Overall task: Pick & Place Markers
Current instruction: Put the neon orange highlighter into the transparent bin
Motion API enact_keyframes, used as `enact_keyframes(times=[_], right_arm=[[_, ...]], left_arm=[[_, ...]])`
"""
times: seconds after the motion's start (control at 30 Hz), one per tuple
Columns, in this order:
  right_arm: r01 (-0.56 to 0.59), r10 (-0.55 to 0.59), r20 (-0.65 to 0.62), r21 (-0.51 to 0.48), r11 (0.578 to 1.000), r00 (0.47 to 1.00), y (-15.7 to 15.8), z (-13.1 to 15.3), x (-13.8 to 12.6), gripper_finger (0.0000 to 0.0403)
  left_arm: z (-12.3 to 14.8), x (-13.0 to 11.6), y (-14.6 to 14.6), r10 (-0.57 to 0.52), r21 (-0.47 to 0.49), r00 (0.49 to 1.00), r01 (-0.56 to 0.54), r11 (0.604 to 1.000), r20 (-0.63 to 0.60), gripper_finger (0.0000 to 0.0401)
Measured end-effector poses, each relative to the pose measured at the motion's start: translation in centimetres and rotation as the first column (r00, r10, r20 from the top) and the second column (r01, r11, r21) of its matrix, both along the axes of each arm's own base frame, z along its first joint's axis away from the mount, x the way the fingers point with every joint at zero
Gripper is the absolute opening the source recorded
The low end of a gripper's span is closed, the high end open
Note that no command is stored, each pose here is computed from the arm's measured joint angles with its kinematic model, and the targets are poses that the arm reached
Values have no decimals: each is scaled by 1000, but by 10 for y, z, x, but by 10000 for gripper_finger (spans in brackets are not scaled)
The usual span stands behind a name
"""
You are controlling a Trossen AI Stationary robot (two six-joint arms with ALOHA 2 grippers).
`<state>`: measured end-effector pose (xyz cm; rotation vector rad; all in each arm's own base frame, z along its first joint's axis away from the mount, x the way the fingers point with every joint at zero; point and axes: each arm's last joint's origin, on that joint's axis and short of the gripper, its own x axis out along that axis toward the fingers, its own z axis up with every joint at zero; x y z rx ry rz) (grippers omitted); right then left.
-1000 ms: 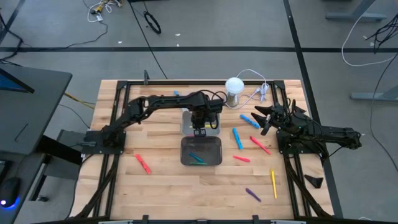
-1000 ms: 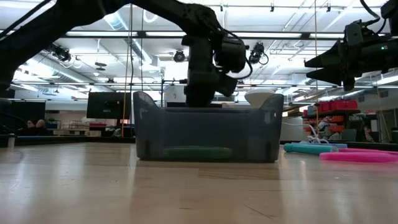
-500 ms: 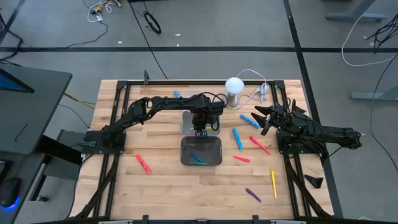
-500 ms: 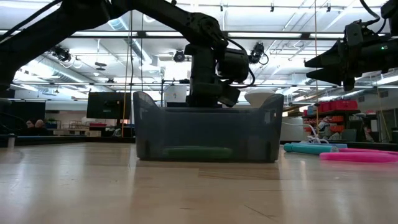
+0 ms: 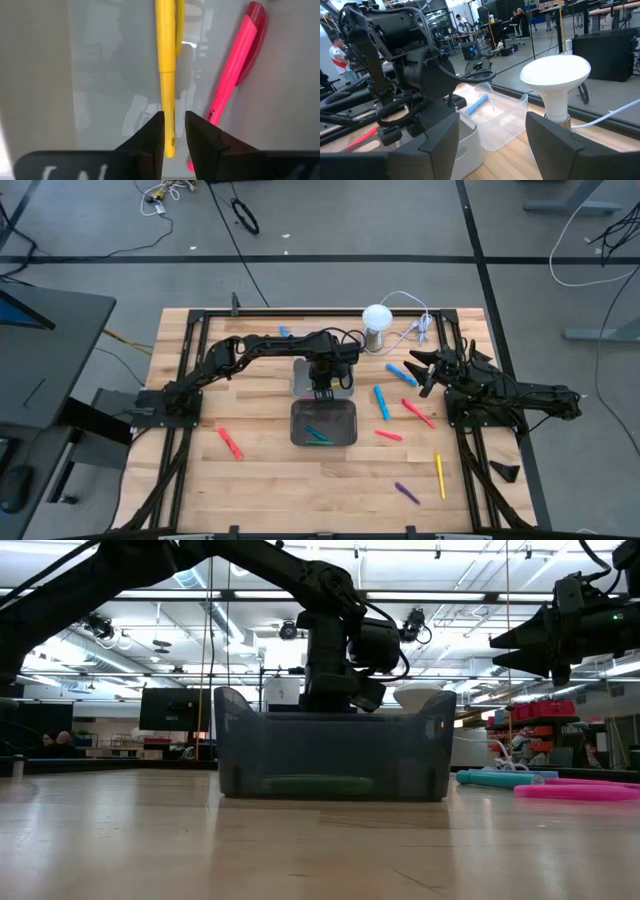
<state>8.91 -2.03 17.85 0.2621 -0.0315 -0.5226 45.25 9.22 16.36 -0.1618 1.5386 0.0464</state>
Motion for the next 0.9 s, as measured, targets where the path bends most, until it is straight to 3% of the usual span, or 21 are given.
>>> enact_keyframes(times=[0.3, 0.5, 0.73, 0.9], right_arm=[[0, 0, 0, 0, 1000, 1000, 0, 0, 0, 231], [0, 0, 1, 0, 1000, 1000, 0, 0, 0, 231], [0, 0, 0, 0, 1000, 1000, 0, 0, 0, 231], [0, 0, 1, 0, 1000, 1000, 0, 0, 0, 231]], left_arm=[[3, -2, 5, 14, 1, 1000, -14, 1000, -2, 87], [34, -7, 11, 43, 10, 999, -43, 999, 21, 87], [70, -15, 15, 140, 25, 984, -144, 989, 105, 87], [79, -18, 18, 296, 3, 948, -298, 955, 117, 87]])
